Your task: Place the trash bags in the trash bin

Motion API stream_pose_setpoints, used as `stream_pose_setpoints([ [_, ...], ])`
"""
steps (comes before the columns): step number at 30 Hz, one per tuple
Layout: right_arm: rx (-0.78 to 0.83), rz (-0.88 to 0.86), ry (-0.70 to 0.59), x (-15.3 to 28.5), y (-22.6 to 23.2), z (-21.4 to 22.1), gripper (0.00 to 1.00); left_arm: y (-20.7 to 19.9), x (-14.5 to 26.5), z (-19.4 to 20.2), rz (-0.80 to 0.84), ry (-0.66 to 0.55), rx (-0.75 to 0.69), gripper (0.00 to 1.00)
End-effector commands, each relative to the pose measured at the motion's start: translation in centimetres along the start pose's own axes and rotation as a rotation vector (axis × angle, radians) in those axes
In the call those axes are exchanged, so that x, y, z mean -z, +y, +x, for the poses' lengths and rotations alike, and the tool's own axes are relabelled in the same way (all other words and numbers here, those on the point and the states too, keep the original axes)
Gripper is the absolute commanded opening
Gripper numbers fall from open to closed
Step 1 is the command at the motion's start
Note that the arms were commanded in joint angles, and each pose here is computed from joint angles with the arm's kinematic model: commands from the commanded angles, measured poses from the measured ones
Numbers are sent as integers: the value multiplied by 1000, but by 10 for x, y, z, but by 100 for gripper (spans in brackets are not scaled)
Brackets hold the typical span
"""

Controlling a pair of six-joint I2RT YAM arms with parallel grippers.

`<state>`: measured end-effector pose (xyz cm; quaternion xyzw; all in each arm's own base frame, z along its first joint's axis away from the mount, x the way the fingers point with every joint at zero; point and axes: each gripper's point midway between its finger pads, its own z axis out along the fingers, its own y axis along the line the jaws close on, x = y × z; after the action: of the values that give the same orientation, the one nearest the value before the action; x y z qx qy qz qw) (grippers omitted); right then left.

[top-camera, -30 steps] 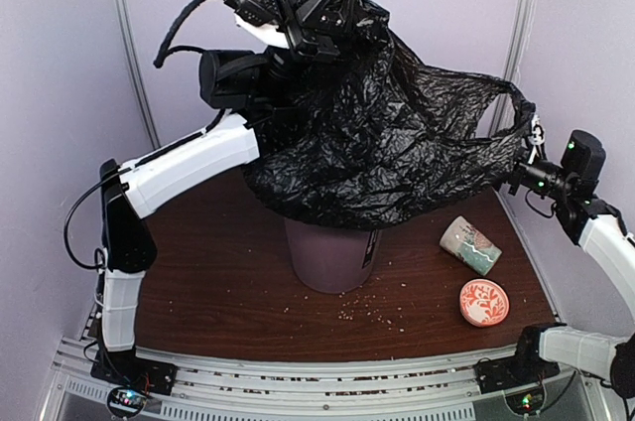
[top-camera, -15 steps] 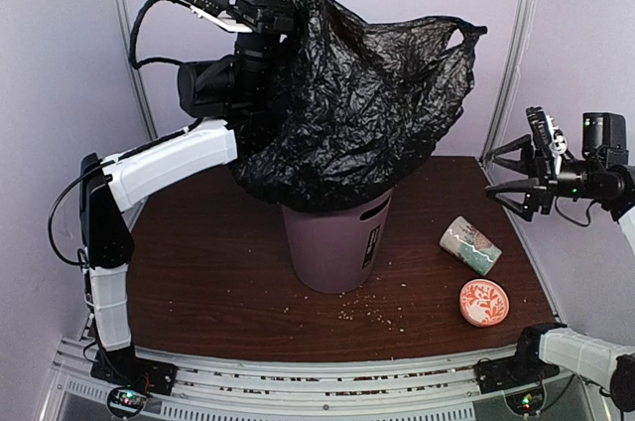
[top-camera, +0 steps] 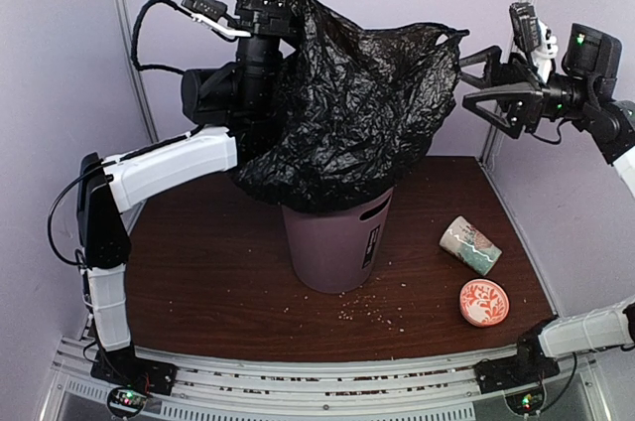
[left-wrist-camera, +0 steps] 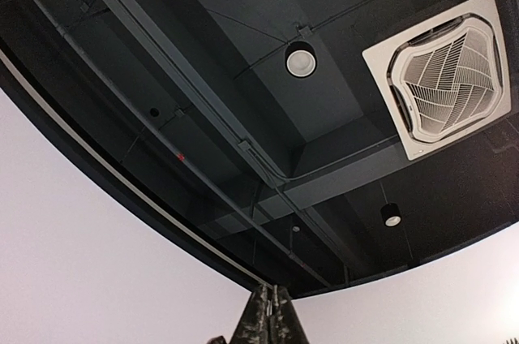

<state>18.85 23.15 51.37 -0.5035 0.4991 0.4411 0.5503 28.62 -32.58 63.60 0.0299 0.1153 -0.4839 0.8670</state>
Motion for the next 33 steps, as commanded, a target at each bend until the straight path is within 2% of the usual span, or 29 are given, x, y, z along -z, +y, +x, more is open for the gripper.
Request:
stream_pose_setpoints([
  [1, -46, 42, -74, -7, -16, -24, 75, 0, -11, -26, -13, -50, 20, 0],
  [5, -60, 28, -89, -9, -19, -24, 60, 0, -14, -17, -4, -21, 30, 0],
  [9, -132, -1, -187, -12, -27, -46, 39, -2, -13, -11, 11, -23, 83, 0],
  [12, -144, -31, -221, -13, -29, -60, 8, -4, -11, -7, 21, -13, 104, 0],
  [13, -135, -23, -226, -13, -32, -64, 2, -4, -10, -7, 23, -8, 106, 0],
  [21, 14, 205, -228, -9, -76, -94, 0, -8, 8, -34, 13, 29, 20, 0],
  [26, 100, 306, -244, 2, -81, -113, 0, -13, 14, -46, 27, 59, -32, 0],
  [33, 149, 365, -263, 12, -78, -131, 0, -26, 1, -61, 91, 32, -82, 0],
])
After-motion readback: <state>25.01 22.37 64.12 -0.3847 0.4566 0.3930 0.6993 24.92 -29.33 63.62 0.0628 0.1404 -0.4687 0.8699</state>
